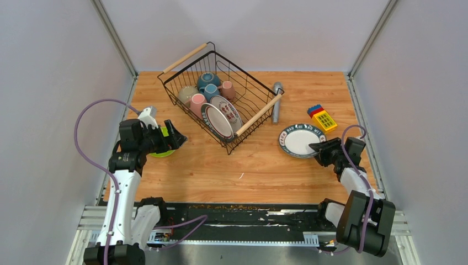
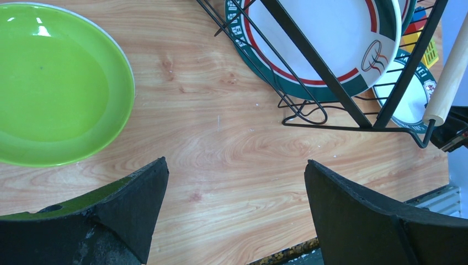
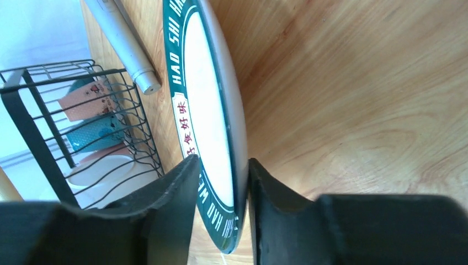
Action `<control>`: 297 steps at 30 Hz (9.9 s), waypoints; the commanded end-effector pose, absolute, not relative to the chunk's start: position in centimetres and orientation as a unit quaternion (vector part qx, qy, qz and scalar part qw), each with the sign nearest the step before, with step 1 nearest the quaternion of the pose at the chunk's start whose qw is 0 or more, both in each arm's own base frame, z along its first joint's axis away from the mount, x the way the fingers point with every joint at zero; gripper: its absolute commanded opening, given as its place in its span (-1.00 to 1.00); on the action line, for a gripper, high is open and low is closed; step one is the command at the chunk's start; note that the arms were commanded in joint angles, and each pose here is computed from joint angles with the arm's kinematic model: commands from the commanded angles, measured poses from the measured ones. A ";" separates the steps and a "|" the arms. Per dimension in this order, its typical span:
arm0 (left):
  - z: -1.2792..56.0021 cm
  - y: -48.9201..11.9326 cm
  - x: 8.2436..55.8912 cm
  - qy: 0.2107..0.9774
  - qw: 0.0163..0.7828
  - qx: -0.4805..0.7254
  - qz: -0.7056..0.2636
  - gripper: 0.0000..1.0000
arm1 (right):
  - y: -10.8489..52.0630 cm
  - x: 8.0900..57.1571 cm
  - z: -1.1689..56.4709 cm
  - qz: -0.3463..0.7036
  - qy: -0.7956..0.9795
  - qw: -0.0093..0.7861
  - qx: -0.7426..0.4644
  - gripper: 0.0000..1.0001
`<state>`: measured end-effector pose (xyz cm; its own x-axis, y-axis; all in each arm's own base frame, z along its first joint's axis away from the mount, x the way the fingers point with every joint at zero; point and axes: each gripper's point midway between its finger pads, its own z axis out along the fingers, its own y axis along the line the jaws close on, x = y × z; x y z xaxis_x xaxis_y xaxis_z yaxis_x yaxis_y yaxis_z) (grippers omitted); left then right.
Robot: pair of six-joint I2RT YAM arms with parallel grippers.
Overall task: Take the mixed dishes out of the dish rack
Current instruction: Place the plate at the center of the board, then pick up the plate from the dish rack, then place the plate at the center of the board.
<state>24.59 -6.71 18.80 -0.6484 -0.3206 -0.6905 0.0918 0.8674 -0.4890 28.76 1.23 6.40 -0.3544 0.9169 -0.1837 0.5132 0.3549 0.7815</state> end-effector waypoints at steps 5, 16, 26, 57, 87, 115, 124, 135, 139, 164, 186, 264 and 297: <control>19.0 -6.8 24.9 0.869 0.421 -0.058 -0.253 1.00 | 1.1 29.6 7.7 0.328 0.759 0.342 0.446 0.25; 19.0 -6.9 24.9 0.869 0.421 -0.058 -0.254 1.00 | 0.4 29.0 7.1 0.292 0.778 0.320 0.456 1.00; 19.1 -7.0 24.8 0.868 0.421 -0.056 -0.257 1.00 | -1.4 27.6 5.8 0.217 0.798 0.273 0.492 1.00; 19.3 -7.2 24.8 0.865 0.423 -0.050 -0.264 1.00 | 3.3 33.4 29.7 0.170 0.818 0.543 0.087 0.99; 19.2 -7.4 24.8 0.865 0.421 -0.048 -0.268 1.00 | 29.0 37.7 27.2 0.167 0.834 0.456 -0.263 0.63; 19.1 -7.8 24.7 0.864 0.417 -0.045 -0.280 1.00 | 33.4 40.8 18.8 0.028 0.849 0.443 -0.286 -0.23; 19.3 -7.8 24.7 0.862 0.420 -0.043 -0.280 1.00 | 33.9 40.5 19.5 -0.015 0.840 0.465 -0.281 -0.84; 19.5 -7.7 24.6 0.861 0.425 -0.044 -0.277 1.00 | 34.1 38.9 23.5 -0.052 0.815 0.506 -0.278 -1.00; 19.5 -7.7 24.6 0.860 0.426 -0.043 -0.277 1.00 | 33.7 38.9 25.6 -0.072 0.804 0.525 -0.269 -1.00; 19.9 -7.7 24.5 0.857 0.434 -0.040 -0.275 1.00 | 25.5 37.0 38.1 -0.069 0.771 0.612 -0.162 -1.00; 19.7 -7.7 24.5 0.858 0.431 -0.042 -0.276 1.00 | 1.1 33.9 35.4 -0.007 0.816 0.566 0.118 -1.00; 19.7 -7.9 24.5 0.858 0.428 -0.040 -0.281 1.00 | -1.6 28.3 7.9 0.138 0.897 0.246 0.340 1.00; 20.1 -7.8 24.4 0.855 0.435 -0.038 -0.281 1.00 | 18.3 34.1 30.9 0.067 0.825 0.552 -0.105 0.97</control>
